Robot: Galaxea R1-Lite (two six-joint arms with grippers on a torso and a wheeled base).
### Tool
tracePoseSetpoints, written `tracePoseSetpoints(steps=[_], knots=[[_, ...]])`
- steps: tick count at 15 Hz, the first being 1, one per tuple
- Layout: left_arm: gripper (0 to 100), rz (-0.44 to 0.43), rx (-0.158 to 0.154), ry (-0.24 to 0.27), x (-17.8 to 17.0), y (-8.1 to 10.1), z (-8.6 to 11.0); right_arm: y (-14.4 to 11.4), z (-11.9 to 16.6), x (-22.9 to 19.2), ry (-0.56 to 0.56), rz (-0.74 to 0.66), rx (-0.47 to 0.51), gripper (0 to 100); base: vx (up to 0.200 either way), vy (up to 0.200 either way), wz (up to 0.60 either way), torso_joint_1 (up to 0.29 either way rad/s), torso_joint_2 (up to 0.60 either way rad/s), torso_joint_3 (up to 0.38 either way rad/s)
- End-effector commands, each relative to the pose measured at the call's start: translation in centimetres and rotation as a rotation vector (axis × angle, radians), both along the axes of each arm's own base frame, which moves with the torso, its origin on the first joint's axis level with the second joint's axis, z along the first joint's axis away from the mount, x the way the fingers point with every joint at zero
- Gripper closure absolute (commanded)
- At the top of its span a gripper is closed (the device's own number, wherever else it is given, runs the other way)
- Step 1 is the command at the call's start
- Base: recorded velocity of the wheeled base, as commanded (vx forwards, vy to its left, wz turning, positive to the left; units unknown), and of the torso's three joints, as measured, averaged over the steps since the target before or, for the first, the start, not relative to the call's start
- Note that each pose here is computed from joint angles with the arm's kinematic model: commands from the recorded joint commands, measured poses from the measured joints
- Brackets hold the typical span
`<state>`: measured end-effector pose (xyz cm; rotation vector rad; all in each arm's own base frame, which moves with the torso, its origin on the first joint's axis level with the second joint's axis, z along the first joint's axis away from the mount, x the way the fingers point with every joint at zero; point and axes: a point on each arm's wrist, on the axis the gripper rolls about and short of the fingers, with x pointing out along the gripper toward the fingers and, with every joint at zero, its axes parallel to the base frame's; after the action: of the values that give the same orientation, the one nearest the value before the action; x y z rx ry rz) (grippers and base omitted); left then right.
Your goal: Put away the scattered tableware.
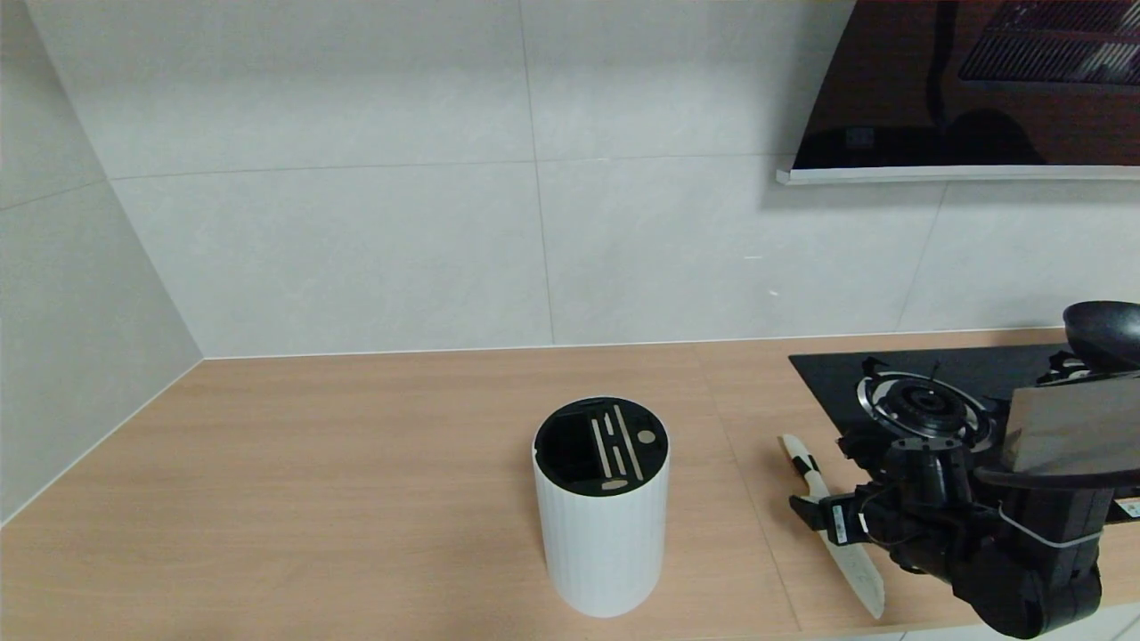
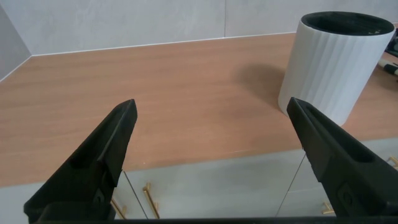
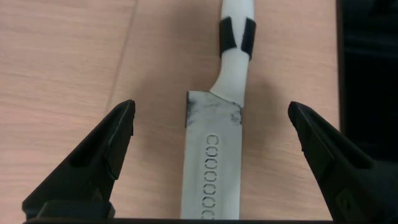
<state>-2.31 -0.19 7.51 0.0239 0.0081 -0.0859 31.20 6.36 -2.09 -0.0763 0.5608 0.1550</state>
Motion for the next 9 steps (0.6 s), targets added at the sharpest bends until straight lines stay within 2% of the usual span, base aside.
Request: tracePoseSetpoints(steps=[1,9], knots=[[0,0.000,0.000,0.000,0.0,0.0,0.0,0.0,-1.1,0.2,0.019,-0.002,-0.005,0,0.000,0.000,0.00,0.000,0.00,0.000],[0,0.000,0.000,0.000,0.0,0.0,0.0,-0.2,-2.4,0.8,-0.004,-0.009,-0.001,0,0.000,0.000,0.00,0.000,0.00,0.000]])
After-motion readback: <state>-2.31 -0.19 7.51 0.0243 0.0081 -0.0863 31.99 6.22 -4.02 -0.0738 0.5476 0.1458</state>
